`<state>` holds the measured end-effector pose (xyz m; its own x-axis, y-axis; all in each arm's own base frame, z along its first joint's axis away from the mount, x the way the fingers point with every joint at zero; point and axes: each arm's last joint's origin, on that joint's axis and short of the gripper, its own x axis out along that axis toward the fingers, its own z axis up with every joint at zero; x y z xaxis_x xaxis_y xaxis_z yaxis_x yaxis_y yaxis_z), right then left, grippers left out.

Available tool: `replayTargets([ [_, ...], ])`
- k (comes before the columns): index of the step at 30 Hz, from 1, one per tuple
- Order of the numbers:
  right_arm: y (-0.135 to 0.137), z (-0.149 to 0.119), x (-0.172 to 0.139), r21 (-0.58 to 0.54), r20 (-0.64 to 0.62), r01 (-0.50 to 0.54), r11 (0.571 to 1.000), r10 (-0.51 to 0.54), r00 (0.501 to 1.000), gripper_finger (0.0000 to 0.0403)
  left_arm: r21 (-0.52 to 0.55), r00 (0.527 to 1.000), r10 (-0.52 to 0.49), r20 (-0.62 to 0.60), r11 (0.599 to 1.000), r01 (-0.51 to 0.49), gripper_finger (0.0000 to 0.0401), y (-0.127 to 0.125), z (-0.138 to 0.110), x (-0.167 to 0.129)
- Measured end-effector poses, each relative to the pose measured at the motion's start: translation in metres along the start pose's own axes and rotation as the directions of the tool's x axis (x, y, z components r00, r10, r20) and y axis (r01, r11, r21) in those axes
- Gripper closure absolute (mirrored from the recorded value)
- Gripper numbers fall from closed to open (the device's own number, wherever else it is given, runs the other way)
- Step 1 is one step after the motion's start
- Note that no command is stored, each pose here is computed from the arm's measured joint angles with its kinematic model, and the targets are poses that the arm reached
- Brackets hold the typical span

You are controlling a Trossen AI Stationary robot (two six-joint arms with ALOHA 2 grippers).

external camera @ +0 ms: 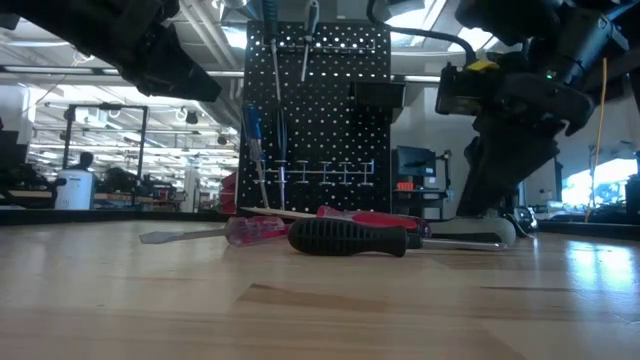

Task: Hang tools onto peg board
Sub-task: Hang the gray screwdriver on the peg board

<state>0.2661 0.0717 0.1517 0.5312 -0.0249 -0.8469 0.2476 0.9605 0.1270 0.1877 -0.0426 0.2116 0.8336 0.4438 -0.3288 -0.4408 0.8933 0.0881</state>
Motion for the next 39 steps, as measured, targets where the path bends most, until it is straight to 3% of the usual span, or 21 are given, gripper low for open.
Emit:
replayTargets([
  [12, 0.0, -0.007, 0.017, -0.006, -0.067, 0.009, 1.0, -0.009, 0.998, 0.017, 0.0, 1.0, 0.0, 0.0, 1.0, 0.0, 0.0202, 0.0, 0.0, 0.0],
  [22, -0.004, -0.008, 0.017, 0.03, -0.077, 0.074, 0.997, -0.072, 0.994, 0.0277, 0.0, 1.0, 0.0, 0.0, 1.0, 0.0, 0.0202, 0.0, 0.0, 0.0],
  [31, -0.013, -0.006, 0.013, 0.048, -0.086, 0.195, 0.98, -0.191, 0.978, 0.0271, 0.011, 1.0, 0.0, 0.0, 1.0, 0.0, 0.0202, 0.0, 0.0, 0.0],
  [39, 0.0, 0.03, -0.017, -0.045, -0.002, 0.178, 0.983, -0.178, 0.984, 0.0274, 0.053, 1.0, 0.001, -0.002, 0.999, 0.0, 0.0202, -0.003, 0.004, 0.002],
])
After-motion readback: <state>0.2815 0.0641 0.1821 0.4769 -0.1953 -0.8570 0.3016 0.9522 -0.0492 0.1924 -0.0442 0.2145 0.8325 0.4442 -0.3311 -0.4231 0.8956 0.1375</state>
